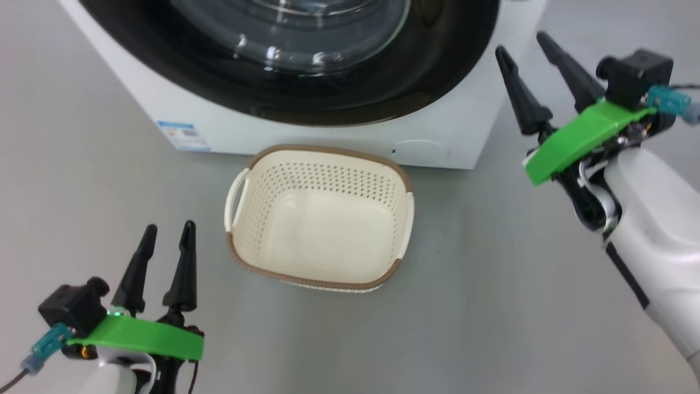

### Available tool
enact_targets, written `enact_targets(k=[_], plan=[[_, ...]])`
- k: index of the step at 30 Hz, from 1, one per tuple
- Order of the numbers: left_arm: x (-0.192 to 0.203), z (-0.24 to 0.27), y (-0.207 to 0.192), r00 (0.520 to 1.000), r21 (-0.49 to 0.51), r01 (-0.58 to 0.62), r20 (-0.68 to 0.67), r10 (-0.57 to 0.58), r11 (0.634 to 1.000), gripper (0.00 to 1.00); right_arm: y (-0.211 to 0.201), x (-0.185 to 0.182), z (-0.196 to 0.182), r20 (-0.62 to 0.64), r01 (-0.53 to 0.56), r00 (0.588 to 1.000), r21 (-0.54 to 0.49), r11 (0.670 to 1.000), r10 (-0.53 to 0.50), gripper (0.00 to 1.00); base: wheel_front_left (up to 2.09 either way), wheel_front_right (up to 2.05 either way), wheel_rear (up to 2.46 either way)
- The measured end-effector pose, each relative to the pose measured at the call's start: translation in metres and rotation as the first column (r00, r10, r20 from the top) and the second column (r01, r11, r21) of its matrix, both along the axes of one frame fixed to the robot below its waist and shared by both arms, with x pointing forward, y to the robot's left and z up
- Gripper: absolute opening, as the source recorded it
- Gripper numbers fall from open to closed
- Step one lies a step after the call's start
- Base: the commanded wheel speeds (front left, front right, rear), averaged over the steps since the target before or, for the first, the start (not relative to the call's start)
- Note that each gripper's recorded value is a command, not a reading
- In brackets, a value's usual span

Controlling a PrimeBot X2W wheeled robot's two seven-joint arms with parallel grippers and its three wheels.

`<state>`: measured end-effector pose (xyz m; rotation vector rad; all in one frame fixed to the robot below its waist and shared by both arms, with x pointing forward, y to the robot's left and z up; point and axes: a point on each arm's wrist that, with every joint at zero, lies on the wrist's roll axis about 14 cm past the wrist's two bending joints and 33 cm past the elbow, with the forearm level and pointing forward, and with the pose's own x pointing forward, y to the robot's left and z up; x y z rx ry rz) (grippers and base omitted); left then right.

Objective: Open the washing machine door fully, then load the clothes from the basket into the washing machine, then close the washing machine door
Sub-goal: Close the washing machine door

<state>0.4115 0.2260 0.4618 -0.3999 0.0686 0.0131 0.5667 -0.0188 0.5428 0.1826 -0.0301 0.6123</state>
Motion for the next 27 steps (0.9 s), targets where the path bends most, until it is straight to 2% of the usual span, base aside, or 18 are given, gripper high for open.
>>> enact_targets(k=[11,19,27], plan=[[-0.003,0.01,-0.024,0.997,-0.021,0.063,0.035,-0.062,0.998,1.0,-0.067,-0.057,-0.004,-0.031,0.137,0.99,0.032,0.99,-0.136,1.0,0.0,0.0,0.0],[-0.007,0.022,-0.043,0.991,-0.009,0.115,0.069,-0.114,0.993,1.0,-0.12,-0.105,0.001,-0.023,0.274,0.962,0.083,0.958,-0.273,1.0,0.0,0.0,0.0],[-0.015,0.036,-0.056,0.983,-0.008,0.149,0.111,-0.147,0.989,1.0,-0.158,-0.151,-0.006,-0.02,0.379,0.925,0.085,0.921,-0.379,1.0,0.0,0.0,0.0]])
